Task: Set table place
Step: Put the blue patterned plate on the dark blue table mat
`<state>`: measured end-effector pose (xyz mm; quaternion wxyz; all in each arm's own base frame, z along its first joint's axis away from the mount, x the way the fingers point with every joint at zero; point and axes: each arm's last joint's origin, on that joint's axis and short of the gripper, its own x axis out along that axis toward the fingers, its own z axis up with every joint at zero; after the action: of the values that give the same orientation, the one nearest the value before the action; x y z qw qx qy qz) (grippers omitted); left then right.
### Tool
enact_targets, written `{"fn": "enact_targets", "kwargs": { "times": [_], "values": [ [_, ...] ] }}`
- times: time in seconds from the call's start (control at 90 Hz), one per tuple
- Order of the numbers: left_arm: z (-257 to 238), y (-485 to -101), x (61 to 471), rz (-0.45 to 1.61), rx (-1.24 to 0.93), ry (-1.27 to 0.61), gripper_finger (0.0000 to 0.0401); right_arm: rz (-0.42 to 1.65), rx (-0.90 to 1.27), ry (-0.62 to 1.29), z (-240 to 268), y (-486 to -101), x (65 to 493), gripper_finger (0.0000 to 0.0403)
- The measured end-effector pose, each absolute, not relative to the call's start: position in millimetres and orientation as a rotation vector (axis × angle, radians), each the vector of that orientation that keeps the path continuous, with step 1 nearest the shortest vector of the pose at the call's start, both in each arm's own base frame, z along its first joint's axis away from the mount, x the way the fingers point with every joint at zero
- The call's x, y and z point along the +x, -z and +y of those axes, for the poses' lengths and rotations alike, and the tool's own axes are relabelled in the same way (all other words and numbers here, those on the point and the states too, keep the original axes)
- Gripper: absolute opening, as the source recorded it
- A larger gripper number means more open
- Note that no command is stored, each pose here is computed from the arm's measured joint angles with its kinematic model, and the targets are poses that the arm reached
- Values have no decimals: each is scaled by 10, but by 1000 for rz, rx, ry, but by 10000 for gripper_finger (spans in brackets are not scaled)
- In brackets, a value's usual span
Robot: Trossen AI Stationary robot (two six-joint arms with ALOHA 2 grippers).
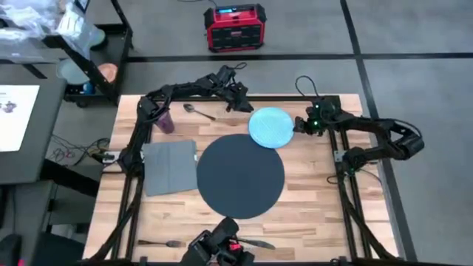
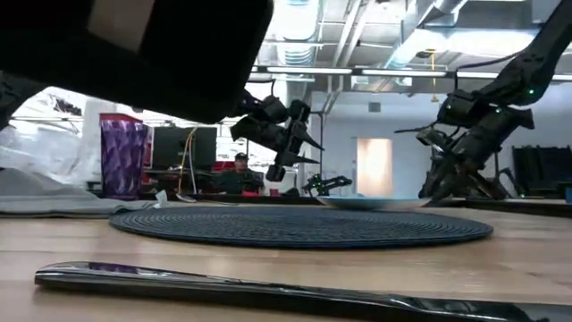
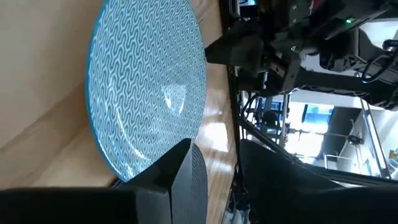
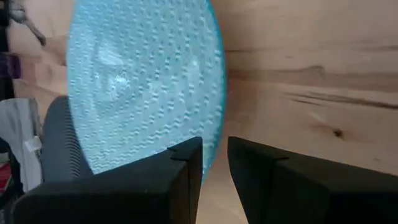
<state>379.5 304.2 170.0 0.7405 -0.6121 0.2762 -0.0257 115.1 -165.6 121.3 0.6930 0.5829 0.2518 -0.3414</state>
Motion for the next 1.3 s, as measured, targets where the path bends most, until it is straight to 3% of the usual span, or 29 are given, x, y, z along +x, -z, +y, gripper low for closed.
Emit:
{"fn": "enact_targets", "kwargs": {
  "times": [0.344,0.5,0.978,1.3],
  "values": [
    [3016,-1873,3783,579,-1292,88,120,495,1278,680,-1751,-1064,1383,62],
    [2958,-2258,3720,520,-1199,120,120,468,1270,638,-1789,-1044,1423,12],
    [2289,-3606,3462,330,-833,211,120,398,1248,538,-1778,-1156,1488,1],
    [2008,-3648,3439,410,-632,16,120,306,1182,449,-1667,-1461,1564,0]
  ]
}}
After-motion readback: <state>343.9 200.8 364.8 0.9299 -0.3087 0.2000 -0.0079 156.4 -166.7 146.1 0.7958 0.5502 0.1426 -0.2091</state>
